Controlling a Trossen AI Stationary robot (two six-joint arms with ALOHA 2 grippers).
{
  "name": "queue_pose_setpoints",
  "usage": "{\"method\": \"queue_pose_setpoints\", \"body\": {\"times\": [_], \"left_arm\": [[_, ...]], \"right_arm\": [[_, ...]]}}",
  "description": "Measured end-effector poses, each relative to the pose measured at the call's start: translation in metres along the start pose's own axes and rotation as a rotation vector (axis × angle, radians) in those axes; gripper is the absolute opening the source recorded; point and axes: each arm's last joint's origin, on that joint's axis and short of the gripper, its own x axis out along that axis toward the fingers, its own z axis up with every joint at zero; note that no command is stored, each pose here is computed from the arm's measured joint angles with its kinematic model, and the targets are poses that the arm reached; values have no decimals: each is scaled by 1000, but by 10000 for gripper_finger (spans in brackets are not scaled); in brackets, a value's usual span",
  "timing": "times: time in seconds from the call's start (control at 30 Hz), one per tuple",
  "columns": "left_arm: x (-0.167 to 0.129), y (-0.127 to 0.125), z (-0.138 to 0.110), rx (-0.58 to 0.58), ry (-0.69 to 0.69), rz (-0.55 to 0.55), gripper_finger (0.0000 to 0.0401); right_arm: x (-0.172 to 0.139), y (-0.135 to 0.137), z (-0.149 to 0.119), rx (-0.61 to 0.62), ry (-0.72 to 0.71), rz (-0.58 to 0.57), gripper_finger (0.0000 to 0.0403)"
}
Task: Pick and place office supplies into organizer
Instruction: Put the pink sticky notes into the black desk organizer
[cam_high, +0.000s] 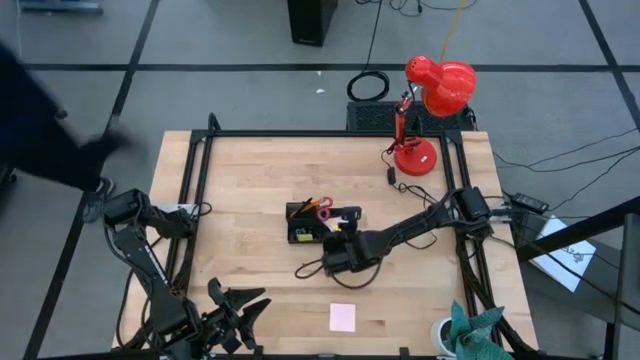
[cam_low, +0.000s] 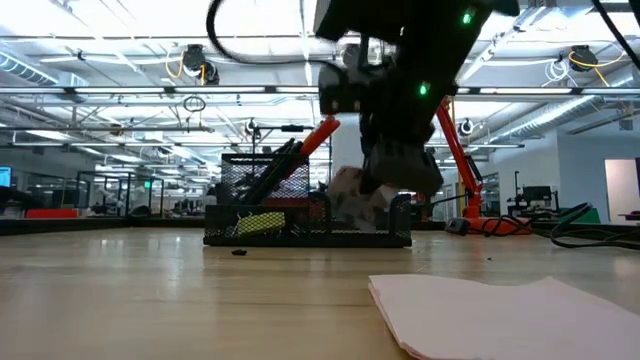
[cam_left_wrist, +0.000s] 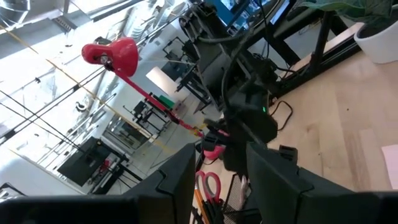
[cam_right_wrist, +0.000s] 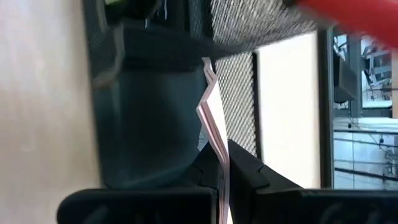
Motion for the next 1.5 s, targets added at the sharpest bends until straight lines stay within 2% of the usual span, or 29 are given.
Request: {"method": "queue_pose_setpoints", "body": {"times": [0.4, 0.6, 0.77, 0.9, 1.23, 1.5], "left_arm": [[-1, -1, -2, -15, -3, -35, 149], [-1, -2, -5, -10, -2, -49, 149], [-1, -2, -6, -19, -1, -49, 149], [-1, -3, -6, -18, -1, -71, 149], [-1, -3, -6, -18, -1, -88, 149], [-1, -3, -6, -17, -1, -89, 149]], "right_arm": [[23, 9, -1, -9, 67, 98, 0], [25, 8, 1, 1, 75, 196, 2], [26, 7, 4, -19, 71, 324, 9], [25, 9, 5, -39, 61, 357, 41], [20, 5, 5, -29, 52, 371, 157], [2, -12, 7, 49, 11, 368, 187]]}}
